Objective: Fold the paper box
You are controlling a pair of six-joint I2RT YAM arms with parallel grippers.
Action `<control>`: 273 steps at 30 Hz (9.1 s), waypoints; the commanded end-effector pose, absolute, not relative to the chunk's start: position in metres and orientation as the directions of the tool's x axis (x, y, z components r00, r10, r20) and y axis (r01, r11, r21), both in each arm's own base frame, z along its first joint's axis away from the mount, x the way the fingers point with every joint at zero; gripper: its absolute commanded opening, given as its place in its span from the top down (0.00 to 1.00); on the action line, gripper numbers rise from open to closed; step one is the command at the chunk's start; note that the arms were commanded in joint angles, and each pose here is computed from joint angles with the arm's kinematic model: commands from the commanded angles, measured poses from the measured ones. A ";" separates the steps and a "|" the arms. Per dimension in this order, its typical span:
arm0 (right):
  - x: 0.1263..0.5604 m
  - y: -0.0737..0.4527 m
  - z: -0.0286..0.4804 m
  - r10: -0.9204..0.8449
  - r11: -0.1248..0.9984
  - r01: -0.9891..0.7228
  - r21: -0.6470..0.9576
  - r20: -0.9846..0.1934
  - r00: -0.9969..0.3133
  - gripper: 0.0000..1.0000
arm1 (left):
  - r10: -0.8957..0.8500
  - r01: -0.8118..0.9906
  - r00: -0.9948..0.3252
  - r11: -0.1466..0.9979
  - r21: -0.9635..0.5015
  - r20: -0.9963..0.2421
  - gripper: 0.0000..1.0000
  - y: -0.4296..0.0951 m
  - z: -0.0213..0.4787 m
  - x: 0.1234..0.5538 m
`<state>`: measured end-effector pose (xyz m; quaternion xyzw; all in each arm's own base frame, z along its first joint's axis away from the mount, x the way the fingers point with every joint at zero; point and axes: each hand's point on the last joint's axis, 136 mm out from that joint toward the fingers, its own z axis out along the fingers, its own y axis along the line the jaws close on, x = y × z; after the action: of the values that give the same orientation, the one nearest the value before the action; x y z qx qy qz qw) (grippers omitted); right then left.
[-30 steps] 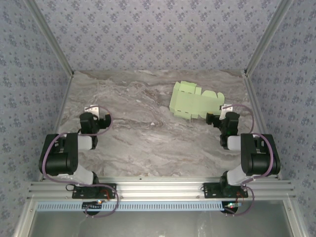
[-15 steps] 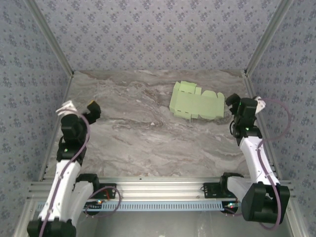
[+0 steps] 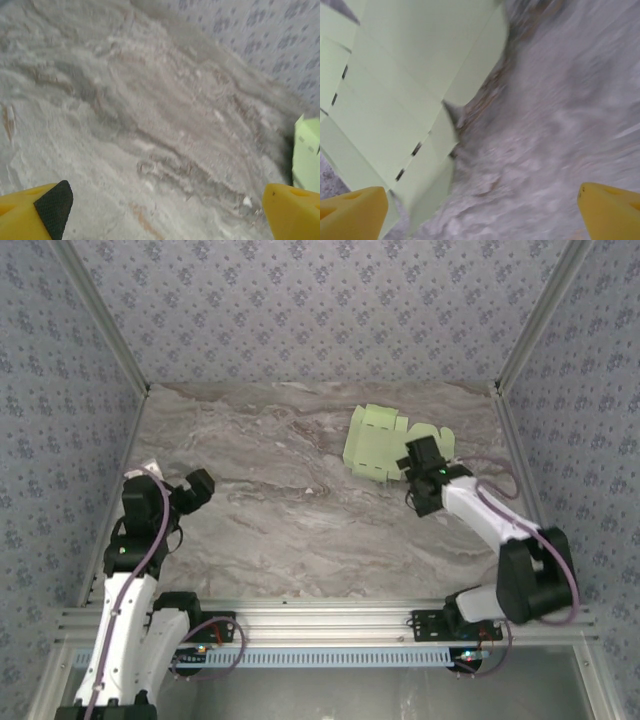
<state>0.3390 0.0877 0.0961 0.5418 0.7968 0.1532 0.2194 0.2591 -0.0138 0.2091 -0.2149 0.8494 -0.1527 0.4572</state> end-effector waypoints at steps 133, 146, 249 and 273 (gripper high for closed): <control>0.372 0.186 0.186 0.123 0.909 -0.186 0.374 -0.666 -0.735 0.00 | 0.182 0.710 -0.441 0.670 -0.217 -0.879 0.01 -0.226 0.213 0.336; 0.319 0.098 0.124 0.555 0.669 0.372 0.644 -0.099 -0.826 0.00 | 0.695 0.988 -0.142 0.056 -0.144 -0.704 0.05 -0.345 0.146 0.362; 0.292 0.294 0.079 -0.181 0.858 -0.336 0.389 -0.383 -0.906 0.31 | -0.523 -0.143 -0.797 0.649 -0.748 -0.301 1.00 -0.262 0.112 0.326; 0.315 0.242 0.106 0.290 0.730 0.170 0.662 -0.076 -0.954 0.27 | -0.182 0.324 -0.692 0.786 -0.526 -0.698 1.00 -0.281 0.113 0.335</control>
<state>0.3068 0.2494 0.0821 0.0394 0.9414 0.3160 0.1109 0.3301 -0.2718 0.1028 -0.0035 0.8791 -0.3192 0.3540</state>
